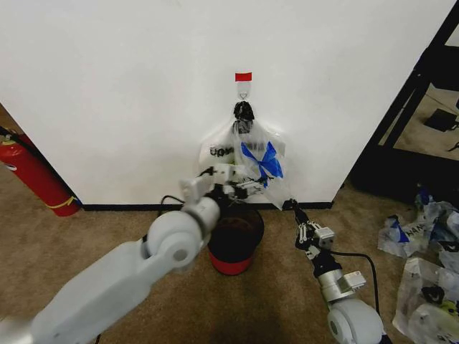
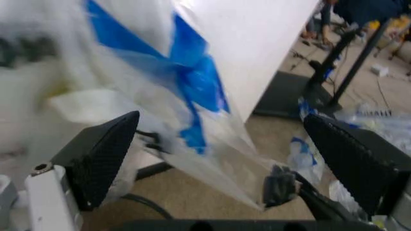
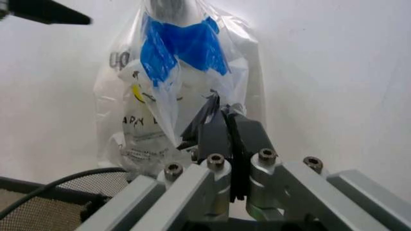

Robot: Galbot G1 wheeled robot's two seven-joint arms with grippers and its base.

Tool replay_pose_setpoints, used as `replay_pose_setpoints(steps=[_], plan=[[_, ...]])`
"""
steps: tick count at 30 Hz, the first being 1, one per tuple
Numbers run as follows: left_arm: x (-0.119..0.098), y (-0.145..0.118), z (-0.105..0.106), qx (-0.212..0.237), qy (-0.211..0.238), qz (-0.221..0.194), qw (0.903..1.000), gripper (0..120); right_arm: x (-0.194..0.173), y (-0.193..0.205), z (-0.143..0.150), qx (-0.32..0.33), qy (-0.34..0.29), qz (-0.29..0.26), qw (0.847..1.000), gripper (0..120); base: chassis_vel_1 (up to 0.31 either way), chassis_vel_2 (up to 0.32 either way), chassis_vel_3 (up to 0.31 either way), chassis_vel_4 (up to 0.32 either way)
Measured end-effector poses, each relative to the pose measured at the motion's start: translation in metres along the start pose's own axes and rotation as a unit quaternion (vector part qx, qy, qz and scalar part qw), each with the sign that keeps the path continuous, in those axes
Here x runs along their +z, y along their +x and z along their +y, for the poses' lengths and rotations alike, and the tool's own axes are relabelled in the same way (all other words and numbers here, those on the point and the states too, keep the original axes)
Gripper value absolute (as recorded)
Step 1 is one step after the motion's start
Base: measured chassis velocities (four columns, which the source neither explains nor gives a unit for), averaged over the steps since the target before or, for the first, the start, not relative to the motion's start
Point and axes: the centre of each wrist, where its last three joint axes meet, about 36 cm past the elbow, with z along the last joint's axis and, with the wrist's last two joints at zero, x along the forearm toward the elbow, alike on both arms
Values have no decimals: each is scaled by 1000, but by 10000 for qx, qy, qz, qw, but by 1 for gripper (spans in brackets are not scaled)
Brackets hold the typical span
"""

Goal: Pick up the garbage bag from the wall and place it over the trash bin.

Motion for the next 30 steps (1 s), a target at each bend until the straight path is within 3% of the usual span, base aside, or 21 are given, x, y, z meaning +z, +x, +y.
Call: replay_pose_setpoints(steps=[5, 10, 14, 18, 19, 20, 22, 30], plan=[[6, -23, -12, 21, -267, -2, 9996, 100, -2, 3, -2, 16, 27, -13, 10000, 0, 0, 0, 0, 0], [19, -54, -11, -280, -931, -295, 9948, 95, -7, 7, -5, 11, 54, -37, 10000, 0, 0, 0, 0, 0], [23, -64, -12, -416, -1034, -239, 9935, 94, -11, 9, -5, 8, 50, -61, 10000, 0, 0, 0, 0, 0], [28, -67, -10, -557, -1015, -60, 9933, 81, -14, 10, -5, 15, 46, -80, 10000, 0, 0, 0, 0, 0], [30, -69, -10, -631, -1002, 16, 9930, 68, -15, 11, -5, 20, 34, -81, 10000, 0, 0, 0, 0, 0], [30, -69, -10, -642, -984, 23, 9931, 63, -16, 12, -5, 24, 36, -84, 10000, 0, 0, 0, 0, 0], [30, -69, -10, -651, -967, 28, 9932, 61, -16, 12, -5, 25, 37, -89, 10000, 0, 0, 0, 0, 0], [29, -66, -10, -654, -845, -35, 9943, 30, -17, 11, -6, 33, 24, -99, 9999, 0, 0, 0, 0, 0]])
